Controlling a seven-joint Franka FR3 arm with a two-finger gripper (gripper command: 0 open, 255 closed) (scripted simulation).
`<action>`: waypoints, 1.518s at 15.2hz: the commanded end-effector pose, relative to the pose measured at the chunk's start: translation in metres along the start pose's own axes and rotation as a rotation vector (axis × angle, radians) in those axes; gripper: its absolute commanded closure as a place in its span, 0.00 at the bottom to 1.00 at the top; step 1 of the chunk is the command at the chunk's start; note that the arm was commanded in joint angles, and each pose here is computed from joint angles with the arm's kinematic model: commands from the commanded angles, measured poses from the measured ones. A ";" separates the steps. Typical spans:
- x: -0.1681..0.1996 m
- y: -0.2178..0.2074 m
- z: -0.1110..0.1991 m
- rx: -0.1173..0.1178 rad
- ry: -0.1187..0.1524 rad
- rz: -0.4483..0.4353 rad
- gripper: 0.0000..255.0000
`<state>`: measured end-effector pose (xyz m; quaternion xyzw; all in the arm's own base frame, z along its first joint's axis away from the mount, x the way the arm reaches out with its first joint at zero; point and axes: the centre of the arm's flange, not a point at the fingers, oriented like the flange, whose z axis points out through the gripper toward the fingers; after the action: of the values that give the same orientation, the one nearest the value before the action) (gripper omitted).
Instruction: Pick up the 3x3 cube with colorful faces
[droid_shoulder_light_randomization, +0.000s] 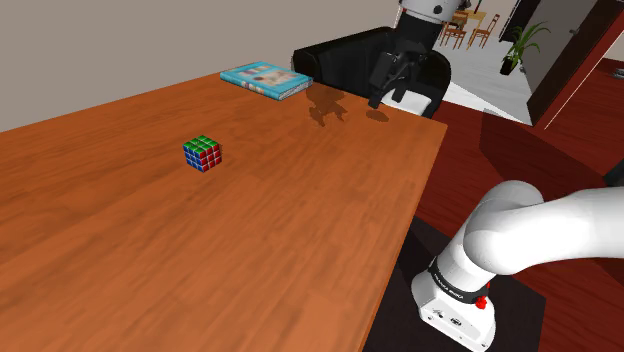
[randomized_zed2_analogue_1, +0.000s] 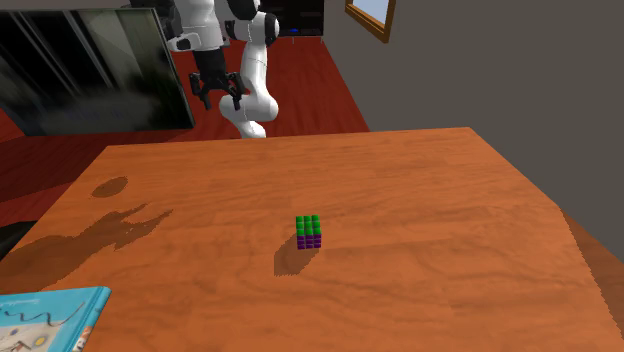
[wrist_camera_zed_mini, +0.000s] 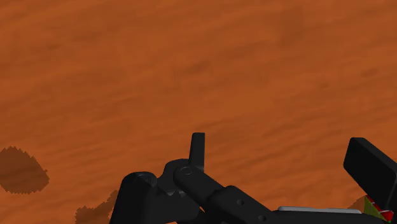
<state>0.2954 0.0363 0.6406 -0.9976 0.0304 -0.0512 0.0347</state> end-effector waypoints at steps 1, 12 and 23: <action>0.000 0.000 0.000 0.000 0.000 0.000 0.00; 0.095 -0.105 0.052 -0.024 -0.035 -0.019 0.00; 0.186 -0.211 0.111 -0.048 -0.071 -0.038 0.00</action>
<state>0.4941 0.2317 0.5700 -0.9997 0.0119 -0.0174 0.0113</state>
